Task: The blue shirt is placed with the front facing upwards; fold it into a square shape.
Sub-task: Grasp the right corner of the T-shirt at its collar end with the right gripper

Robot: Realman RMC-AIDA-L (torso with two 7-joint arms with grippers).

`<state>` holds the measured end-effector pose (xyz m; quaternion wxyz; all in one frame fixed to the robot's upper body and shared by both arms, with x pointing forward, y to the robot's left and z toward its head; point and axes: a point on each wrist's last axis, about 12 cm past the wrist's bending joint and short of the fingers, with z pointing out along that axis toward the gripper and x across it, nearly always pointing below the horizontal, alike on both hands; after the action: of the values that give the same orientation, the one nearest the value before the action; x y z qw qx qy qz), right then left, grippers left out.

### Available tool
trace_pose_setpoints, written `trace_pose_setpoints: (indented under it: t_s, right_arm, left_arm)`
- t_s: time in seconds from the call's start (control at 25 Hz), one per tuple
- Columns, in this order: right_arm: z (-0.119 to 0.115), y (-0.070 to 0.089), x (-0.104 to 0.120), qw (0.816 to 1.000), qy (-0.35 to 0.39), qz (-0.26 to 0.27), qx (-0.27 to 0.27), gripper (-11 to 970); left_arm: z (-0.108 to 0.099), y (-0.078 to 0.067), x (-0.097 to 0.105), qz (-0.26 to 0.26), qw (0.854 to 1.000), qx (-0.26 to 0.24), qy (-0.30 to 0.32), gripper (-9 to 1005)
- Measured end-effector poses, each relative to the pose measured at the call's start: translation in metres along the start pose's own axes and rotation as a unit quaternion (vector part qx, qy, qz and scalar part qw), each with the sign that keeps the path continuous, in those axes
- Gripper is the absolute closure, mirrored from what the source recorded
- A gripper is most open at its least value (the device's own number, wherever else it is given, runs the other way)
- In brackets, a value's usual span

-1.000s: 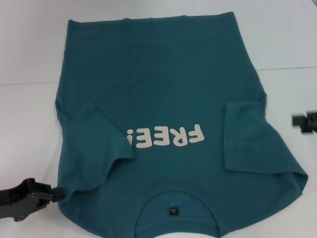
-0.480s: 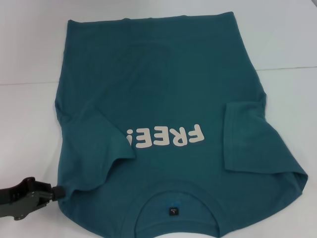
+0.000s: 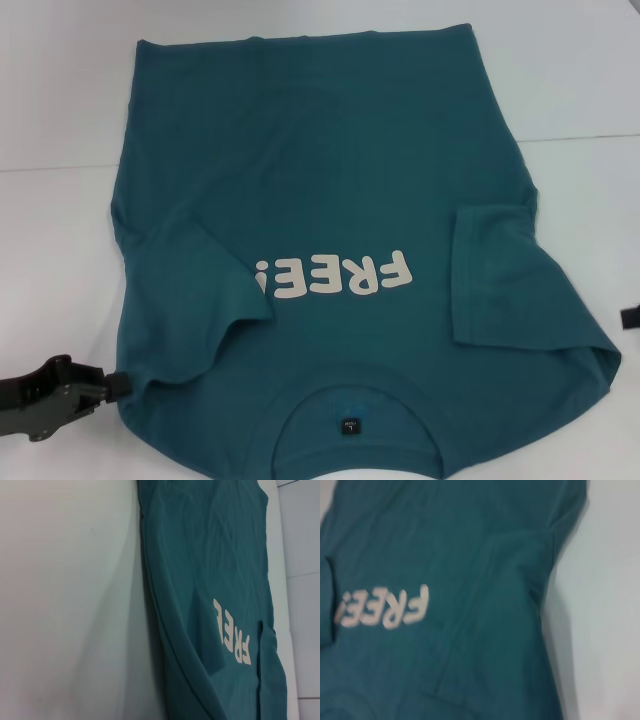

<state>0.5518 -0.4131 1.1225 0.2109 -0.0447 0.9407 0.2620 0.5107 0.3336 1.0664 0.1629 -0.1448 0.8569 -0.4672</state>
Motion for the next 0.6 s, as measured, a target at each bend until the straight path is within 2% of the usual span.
trace_pose_setpoints:
  t_s: [0.24,0.6]
  right_arm:
    - [0.019,0.008,-0.003,0.999,0.036,-0.027,0.017,324]
    - [0.027,0.013,-0.008,0.998,0.046,-0.035,0.026,331]
  left_arm:
    - [0.000,0.001,0.001,-0.001,1.000,0.000,-0.002,980]
    - [0.001,0.002,0.001,-0.003,1.000,0.000,-0.003,980]
